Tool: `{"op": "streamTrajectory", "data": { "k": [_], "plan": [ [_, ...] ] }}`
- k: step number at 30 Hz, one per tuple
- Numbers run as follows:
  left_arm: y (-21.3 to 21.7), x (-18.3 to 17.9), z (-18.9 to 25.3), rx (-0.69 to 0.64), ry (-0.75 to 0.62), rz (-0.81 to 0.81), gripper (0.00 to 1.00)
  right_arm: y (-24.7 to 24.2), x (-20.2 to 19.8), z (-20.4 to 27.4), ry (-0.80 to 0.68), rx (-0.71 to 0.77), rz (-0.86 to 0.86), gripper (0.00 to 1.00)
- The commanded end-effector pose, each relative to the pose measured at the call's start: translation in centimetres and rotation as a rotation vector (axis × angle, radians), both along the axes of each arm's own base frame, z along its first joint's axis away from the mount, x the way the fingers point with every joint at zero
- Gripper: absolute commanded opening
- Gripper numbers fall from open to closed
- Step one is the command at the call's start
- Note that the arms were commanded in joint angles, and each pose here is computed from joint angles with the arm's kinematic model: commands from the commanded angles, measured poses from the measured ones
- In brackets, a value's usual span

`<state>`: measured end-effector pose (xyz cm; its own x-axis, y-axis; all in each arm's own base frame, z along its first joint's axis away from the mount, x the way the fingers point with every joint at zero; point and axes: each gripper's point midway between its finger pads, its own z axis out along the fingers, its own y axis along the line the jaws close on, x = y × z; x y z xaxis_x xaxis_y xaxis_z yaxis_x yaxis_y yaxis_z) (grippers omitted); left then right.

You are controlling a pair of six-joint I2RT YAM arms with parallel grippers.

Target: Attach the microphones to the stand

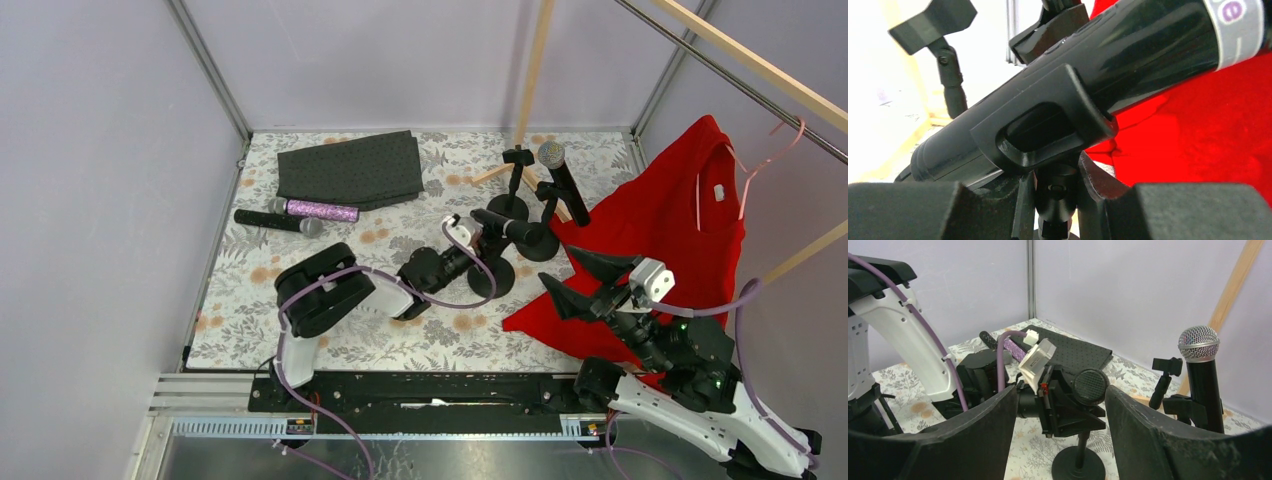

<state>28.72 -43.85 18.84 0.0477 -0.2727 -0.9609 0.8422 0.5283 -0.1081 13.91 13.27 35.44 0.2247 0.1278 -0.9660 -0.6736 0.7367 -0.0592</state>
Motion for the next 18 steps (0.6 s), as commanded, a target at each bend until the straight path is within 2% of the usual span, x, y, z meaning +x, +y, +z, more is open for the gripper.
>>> {"op": "streamTrajectory", "data": {
  "k": [1,9,18],
  "plan": [
    [-1.5,-0.4,7.0,-0.221,-0.148,-0.077,0.00,-1.0,-0.4,0.7,-0.020,0.002,-0.011,0.71],
    [-3.3,1.0,4.5,-0.141,-0.144,-0.070,0.02,-1.4,-0.3,-0.2,-0.034,-0.002,-0.027,0.72],
    [-5.2,3.2,4.1,-0.103,-0.163,-0.051,0.02,-2.2,-0.5,-0.1,-0.022,-0.010,-0.036,0.72]
  ]
}}
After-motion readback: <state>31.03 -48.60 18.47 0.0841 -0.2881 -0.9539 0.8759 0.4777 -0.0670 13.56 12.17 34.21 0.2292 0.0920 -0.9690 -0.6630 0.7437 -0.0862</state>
